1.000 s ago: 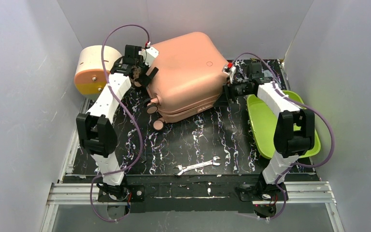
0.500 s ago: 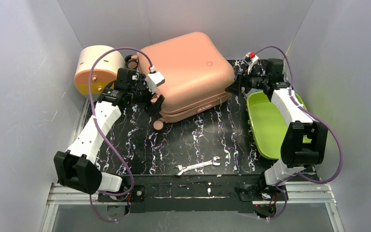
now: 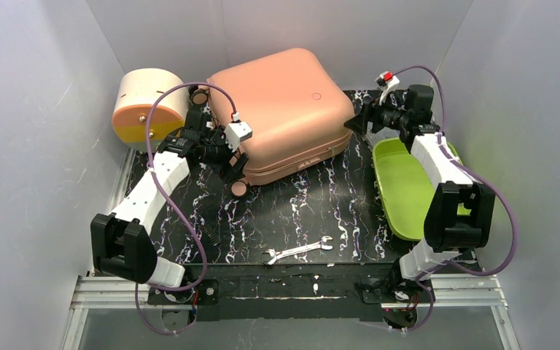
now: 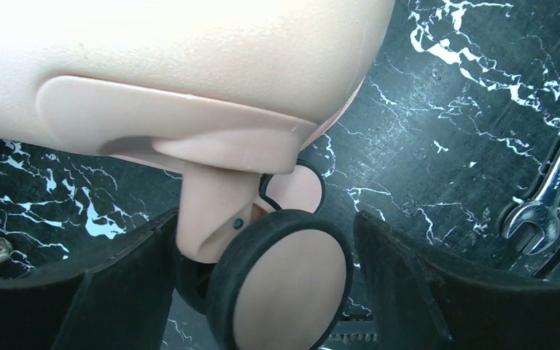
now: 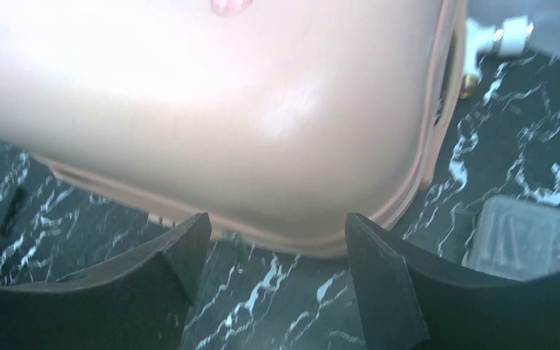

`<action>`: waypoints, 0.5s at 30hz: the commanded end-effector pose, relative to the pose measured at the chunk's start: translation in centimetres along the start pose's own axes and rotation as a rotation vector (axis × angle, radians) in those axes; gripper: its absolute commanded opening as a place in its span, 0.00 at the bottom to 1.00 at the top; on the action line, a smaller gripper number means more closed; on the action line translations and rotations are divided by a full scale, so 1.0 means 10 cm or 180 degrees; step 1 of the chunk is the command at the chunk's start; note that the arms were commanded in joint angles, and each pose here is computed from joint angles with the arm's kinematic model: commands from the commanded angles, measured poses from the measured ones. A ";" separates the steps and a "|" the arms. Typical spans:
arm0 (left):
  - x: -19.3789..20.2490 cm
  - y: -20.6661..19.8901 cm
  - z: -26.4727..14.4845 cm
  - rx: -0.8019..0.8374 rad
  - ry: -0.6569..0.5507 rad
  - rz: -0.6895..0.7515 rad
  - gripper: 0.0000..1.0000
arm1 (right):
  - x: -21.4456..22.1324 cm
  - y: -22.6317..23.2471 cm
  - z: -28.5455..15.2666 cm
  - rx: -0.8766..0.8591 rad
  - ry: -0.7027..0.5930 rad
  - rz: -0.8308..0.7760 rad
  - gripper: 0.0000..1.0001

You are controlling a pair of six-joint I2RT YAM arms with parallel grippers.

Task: Open, take out, and arrange the luggage
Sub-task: Rotate the luggage at the center of the board.

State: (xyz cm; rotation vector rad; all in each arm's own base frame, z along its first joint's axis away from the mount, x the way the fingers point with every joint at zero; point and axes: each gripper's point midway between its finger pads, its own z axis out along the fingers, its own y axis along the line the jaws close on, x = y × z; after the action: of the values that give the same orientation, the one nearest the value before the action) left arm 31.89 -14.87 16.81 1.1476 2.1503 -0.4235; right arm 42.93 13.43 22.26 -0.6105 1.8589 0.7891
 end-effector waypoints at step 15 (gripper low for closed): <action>0.10 -0.43 -0.42 0.0404 0.0012 0.0404 0.31 | -1.12 -0.85 0.89 -0.0286 -0.0944 0.0913 0.83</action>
State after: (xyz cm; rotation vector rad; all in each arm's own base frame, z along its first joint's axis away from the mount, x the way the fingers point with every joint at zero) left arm 31.52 -14.80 17.35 1.2393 2.1170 -0.4352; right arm 56.71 14.34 25.25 -0.3592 1.7484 0.9322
